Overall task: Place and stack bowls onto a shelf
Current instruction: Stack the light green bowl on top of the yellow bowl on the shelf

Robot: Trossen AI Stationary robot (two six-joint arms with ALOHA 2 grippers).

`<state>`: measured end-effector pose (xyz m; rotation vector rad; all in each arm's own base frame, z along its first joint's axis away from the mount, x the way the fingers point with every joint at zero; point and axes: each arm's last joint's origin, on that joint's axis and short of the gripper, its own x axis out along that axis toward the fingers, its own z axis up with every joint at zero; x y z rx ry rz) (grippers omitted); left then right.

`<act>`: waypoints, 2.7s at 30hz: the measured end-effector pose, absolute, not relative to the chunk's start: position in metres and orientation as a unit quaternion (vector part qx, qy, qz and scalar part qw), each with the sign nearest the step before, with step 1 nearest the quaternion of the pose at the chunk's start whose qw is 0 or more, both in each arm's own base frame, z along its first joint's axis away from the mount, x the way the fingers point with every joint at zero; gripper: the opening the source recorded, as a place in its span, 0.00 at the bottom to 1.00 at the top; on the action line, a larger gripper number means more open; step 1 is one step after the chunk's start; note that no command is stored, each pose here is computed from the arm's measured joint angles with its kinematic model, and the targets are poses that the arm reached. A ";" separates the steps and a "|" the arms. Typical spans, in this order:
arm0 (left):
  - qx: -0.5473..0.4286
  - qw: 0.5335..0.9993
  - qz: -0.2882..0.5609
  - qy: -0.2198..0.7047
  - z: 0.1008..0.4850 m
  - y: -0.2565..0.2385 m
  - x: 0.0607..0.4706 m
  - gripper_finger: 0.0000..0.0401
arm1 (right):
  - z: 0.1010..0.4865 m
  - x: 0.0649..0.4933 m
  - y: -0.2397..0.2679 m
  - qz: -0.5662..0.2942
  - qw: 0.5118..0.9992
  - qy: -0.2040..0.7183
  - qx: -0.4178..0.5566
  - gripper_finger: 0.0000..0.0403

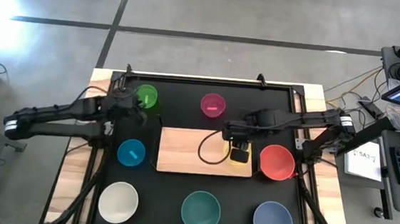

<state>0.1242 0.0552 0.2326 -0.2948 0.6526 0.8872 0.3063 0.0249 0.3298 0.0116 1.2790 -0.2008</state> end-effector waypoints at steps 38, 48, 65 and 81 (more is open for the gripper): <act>-0.207 0.699 0.397 0.557 0.175 0.144 0.182 0.24 | 0.338 0.298 0.022 -0.088 0.801 0.592 -0.015 0.31; -0.201 0.686 0.380 0.587 0.156 0.151 0.189 0.21 | 0.338 0.298 0.022 -0.089 0.801 0.592 -0.014 0.31; -0.215 0.716 0.330 0.577 0.174 0.158 0.201 0.00 | 0.337 0.298 0.022 -0.089 0.800 0.594 -0.015 0.29; -0.079 0.882 0.097 0.454 0.303 0.169 0.251 0.00 | 0.338 0.298 0.021 -0.096 0.801 0.590 -0.041 0.31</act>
